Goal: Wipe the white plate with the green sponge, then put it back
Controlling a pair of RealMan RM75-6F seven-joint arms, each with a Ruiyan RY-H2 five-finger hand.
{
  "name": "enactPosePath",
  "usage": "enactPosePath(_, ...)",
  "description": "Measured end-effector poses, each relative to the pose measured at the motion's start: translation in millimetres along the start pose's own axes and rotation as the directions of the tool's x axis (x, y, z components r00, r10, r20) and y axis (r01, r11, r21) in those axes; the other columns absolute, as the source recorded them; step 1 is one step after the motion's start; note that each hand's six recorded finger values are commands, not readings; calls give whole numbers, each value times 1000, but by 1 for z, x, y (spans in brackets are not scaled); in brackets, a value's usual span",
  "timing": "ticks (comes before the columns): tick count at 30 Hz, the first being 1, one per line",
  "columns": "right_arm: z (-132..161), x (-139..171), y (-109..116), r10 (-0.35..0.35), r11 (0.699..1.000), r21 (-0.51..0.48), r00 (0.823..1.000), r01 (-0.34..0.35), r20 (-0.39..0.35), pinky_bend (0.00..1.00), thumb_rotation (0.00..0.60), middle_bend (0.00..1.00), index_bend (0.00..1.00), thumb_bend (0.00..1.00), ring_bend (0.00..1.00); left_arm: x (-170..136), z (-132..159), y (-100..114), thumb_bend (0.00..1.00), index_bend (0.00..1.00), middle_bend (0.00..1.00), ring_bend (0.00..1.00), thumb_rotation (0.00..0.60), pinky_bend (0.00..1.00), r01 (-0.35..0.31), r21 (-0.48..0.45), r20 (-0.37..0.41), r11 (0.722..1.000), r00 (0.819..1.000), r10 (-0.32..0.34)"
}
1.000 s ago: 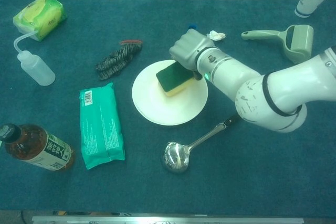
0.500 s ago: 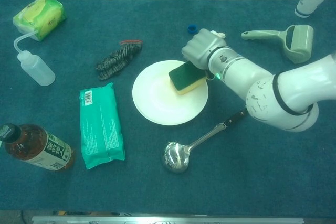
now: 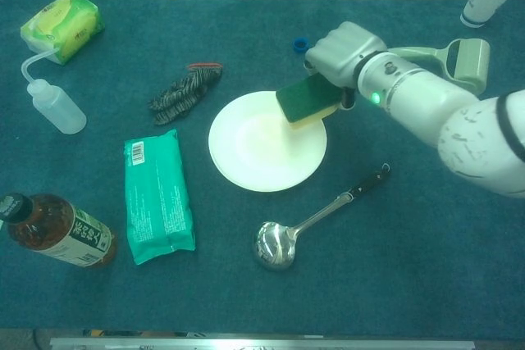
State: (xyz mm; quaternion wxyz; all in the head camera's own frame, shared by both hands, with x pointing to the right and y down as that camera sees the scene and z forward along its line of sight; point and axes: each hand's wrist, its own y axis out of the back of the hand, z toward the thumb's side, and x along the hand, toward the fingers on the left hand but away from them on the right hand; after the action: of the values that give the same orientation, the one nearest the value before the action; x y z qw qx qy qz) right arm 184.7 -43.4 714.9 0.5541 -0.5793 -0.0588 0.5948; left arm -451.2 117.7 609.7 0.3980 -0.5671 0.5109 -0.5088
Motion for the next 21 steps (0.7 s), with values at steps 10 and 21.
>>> enactPosePath(10, -43, 33, -33, 35, 995, -92, 998, -31, 48, 612, 600, 392, 510, 254, 347, 3, 4, -3, 469, 172, 155, 89, 600, 133, 6, -3, 10, 1000, 1000, -6)
enactPosePath(21, -56, 41, -73, 106, 981, -164, 994, -99, 32, 515, 600, 214, 122, 116, 185, 3, 7, -7, 469, 172, 155, 89, 600, 133, 19, -3, 12, 1000, 1000, -18)
